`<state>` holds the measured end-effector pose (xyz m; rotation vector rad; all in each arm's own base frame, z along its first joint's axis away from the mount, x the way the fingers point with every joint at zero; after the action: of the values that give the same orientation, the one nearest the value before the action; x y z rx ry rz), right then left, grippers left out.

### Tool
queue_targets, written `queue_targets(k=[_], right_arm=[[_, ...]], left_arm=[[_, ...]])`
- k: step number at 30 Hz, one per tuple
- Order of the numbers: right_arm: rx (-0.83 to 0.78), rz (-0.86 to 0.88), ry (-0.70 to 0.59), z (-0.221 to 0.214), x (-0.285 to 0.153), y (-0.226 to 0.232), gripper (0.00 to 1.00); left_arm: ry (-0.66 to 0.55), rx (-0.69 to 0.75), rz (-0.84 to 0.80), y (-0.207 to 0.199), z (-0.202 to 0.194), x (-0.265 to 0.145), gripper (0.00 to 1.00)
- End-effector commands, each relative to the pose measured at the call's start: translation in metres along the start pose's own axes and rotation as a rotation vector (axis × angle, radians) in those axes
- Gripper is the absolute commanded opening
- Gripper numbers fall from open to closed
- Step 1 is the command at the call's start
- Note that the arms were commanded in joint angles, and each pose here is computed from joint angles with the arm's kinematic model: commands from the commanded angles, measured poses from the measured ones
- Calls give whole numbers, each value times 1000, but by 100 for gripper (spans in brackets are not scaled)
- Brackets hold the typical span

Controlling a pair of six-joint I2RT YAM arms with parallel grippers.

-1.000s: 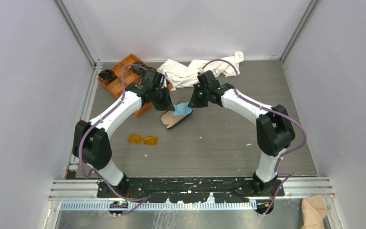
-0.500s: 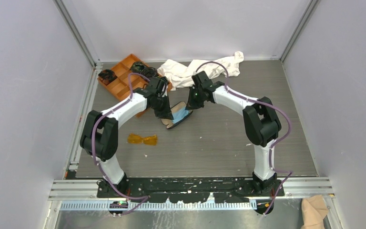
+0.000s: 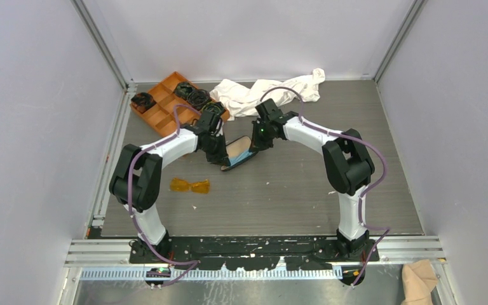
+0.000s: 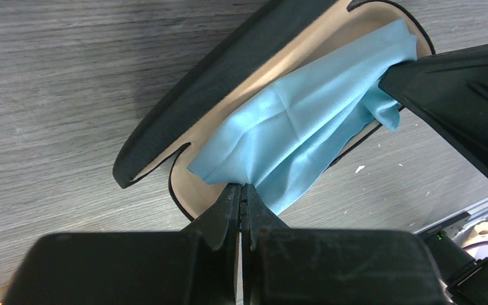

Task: Organize the sunglasses
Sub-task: Place the glasses cleaning cloth in the sunglasses case.

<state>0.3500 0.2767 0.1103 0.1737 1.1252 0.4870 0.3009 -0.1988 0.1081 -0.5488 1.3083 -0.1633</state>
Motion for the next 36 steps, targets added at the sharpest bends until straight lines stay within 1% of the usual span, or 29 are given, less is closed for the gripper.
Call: queue_targets(k=[1,9,15,20,32,33,36], right_arm=[[-12,12,23,-10,1,-3,1],[9,-12,59,-42,9,-14,0],[25,-57,35,-57,15,-20,0],[33,-102,-18,-56,11,-26,0],[-8,-161,-12,-56,6,-34,0],[-12,-167,-10,-56,6,-34,0],[-30,-179,-4,-57,5,-35,0]], left_arm=[[0,9,-20,2,-1,3,0],[12,35,-15,11,-17,11,0],[22,61,9,13,-23,19,0],[11,86,28,13,-18,19,0],[18,102,76,15,-16,19,0],[16,103,78,14,-16,19,1],[7,110,94,14,-15,17,11]])
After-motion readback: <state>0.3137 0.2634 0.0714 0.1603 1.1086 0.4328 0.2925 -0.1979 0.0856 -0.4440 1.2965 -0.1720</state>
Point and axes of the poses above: each gripper's point midway between its finger pads, its own x axis out along the fingers, its own y axis along the line the jaws close on, z = x × y, the point moved 6 cm from there along -x, back along the fingers, and after that the axes turned 10 degrees about -x, right-handed, at the moved point
